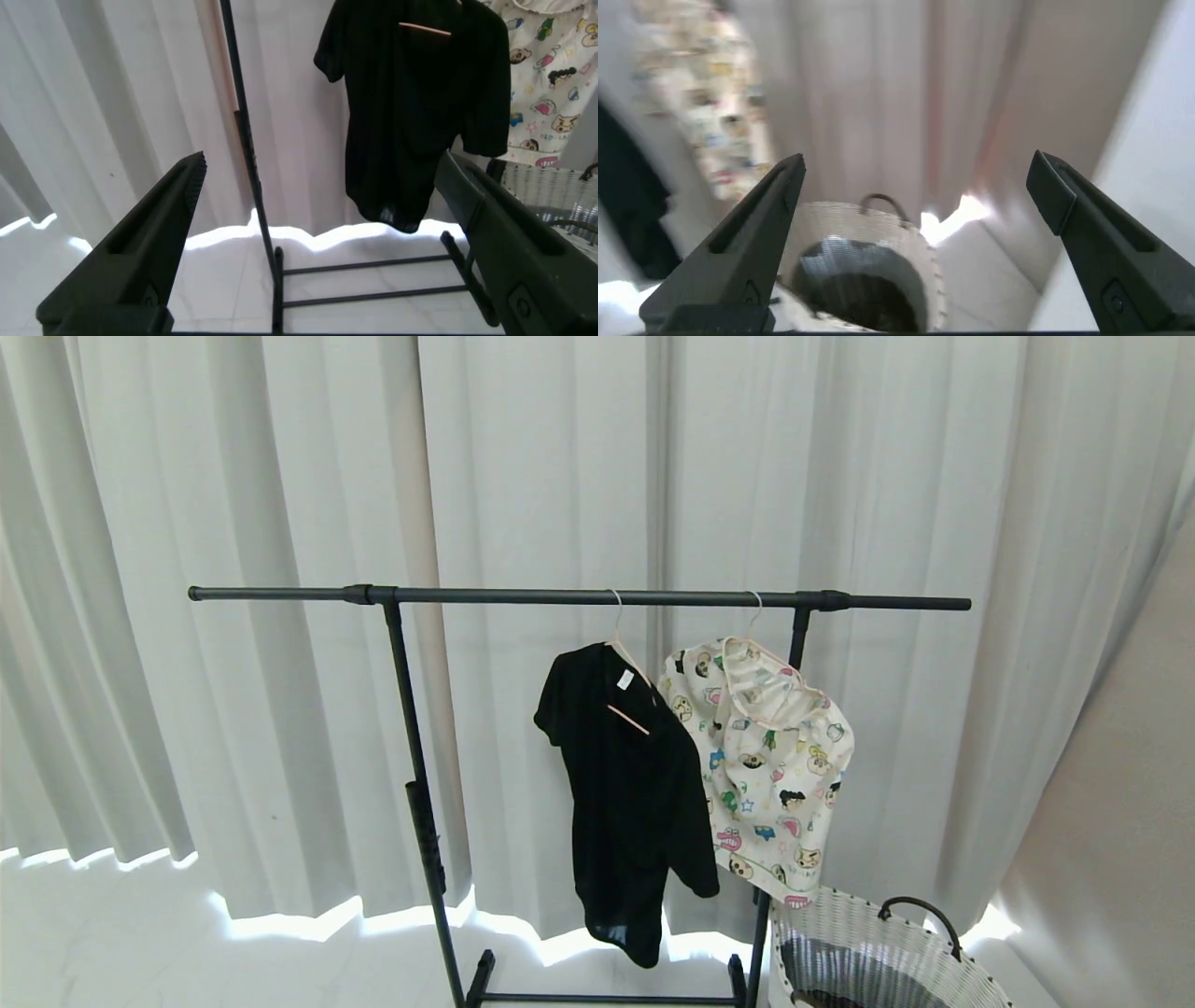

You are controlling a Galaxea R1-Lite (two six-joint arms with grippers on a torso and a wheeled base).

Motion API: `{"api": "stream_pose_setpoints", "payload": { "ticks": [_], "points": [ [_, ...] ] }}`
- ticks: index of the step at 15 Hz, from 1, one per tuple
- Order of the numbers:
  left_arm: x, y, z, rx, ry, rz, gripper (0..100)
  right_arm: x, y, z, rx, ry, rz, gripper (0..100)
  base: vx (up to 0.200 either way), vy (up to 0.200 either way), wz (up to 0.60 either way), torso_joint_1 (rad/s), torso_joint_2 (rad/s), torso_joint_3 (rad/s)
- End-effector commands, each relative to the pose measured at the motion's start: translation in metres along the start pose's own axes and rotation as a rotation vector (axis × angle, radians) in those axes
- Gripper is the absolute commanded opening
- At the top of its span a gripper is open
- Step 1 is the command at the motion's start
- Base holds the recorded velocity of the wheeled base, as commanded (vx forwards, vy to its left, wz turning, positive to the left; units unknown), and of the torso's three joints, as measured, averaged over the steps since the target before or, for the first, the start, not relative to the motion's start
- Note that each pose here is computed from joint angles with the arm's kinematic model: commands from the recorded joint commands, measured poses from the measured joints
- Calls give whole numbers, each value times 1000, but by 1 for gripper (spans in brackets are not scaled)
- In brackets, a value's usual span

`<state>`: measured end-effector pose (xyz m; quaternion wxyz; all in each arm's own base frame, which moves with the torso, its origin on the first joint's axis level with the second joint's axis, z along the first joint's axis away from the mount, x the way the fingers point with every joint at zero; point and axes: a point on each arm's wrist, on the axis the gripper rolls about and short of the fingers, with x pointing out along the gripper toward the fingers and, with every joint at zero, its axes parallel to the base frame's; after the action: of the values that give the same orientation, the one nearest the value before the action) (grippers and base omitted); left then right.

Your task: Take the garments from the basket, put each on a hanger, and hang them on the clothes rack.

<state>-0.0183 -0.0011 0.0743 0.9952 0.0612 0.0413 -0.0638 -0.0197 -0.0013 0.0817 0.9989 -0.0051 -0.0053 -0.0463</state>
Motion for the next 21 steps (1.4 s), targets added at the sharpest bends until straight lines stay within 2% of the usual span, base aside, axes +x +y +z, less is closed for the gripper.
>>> {"api": "stream_pose_setpoints", "payload": {
  "ticks": [1,8,10,21],
  "points": [
    [0,0,-1,-1,6,0,100,-3,2,-4,-20,-8,120,100,0,0,0,0,0,0],
    [0,0,-1,-1,4,4,100,-3,1,-6,21,8,96,100,0,0,0,0,0,0],
    [-4,-1,-2,-2,-57,41,100,-3,1,-6,21,8,97,100,0,0,0,0,0,0],
    [-4,-1,-2,-17,-57,40,100,-3,1,-6,21,8,96,100,0,0,0,0,0,0]
  ]
}}
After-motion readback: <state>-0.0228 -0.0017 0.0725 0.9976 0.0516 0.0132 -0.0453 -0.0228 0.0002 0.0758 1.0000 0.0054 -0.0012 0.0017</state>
